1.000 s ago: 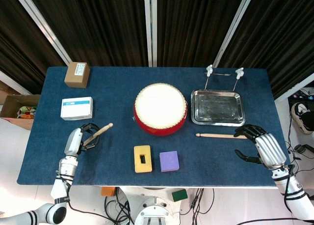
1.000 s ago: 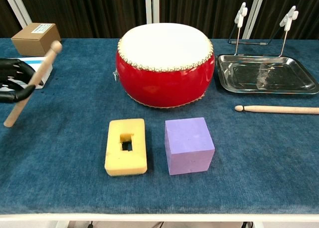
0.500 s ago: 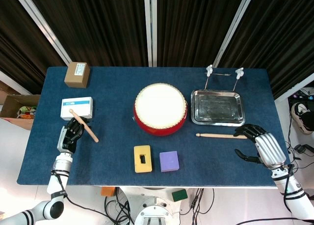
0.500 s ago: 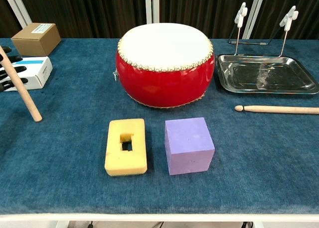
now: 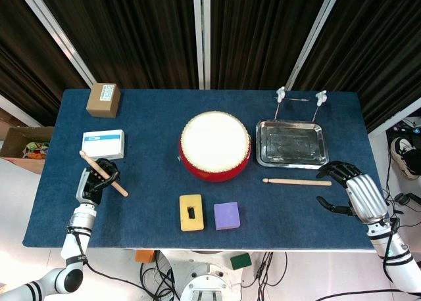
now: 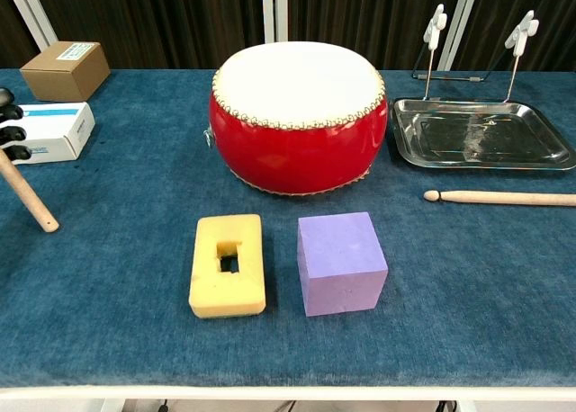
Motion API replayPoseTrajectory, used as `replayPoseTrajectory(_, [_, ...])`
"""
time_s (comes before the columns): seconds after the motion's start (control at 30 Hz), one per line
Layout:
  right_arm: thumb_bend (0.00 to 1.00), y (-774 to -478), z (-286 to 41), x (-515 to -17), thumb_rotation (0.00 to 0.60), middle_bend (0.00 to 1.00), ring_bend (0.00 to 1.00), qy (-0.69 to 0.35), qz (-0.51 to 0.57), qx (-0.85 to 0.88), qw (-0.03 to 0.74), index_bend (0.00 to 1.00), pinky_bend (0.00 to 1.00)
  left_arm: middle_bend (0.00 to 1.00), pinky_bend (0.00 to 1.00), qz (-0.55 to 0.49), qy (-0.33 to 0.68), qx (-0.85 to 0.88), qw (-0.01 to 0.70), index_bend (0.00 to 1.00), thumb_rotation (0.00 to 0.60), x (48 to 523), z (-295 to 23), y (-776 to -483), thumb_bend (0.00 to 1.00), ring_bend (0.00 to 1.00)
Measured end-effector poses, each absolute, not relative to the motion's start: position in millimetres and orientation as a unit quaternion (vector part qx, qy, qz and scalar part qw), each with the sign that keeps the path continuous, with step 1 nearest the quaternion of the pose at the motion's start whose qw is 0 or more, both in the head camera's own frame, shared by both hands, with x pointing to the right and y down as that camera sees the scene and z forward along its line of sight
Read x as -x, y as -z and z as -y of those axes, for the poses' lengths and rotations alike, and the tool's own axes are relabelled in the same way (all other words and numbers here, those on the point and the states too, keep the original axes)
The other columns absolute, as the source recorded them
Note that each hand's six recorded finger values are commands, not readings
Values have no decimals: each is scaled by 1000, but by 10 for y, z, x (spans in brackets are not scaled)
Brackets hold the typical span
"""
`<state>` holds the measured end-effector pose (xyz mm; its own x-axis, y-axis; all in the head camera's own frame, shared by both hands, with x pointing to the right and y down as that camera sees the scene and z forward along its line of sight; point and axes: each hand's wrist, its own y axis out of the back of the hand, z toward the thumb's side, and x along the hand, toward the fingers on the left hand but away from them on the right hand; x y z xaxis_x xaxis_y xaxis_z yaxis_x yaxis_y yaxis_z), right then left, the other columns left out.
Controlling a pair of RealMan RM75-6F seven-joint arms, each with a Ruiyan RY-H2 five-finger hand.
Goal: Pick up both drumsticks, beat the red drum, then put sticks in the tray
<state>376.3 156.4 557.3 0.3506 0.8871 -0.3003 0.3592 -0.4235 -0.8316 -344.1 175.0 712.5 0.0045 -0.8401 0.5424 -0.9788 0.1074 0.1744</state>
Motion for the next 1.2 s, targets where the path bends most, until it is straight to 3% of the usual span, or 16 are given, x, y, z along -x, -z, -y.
replayPoseTrajectory(0.23, [193, -5556, -1547, -3742, 600, 356, 225, -387, 416, 750, 339, 427, 320, 669, 714, 694, -183, -662, 215, 655, 600, 3324, -1805, -7110, 41, 689])
replayPoseTrajectory(0.73, [193, -5555, -1587, -3799, 600, 356, 225, -388, 426, 747, 331, 427, 320, 692, 715, 669, -225, -676, 212, 711, 600, 3075, -2047, -7300, 41, 710])
replayPoseTrajectory(0.83, [193, -5545, -1593, -3807, 600, 356, 225, -387, 429, 746, 331, 427, 320, 707, 776, 663, -231, -679, 217, 736, 600, 3045, -2075, -7344, 43, 726])
replayPoseTrajectory(1.0, [193, -5557, -1605, -3824, 600, 356, 225, -391, 429, 745, 330, 427, 320, 778, 975, 657, -228, -680, 234, 802, 600, 3021, -2096, -7400, 152, 801])
replayPoseTrajectory(1.2, [193, -5618, -1633, -3816, 600, 356, 225, -397, 422, 749, 320, 428, 320, 888, 1000, 647, -259, -689, 198, 888, 600, 3068, -2074, -7468, 282, 907])
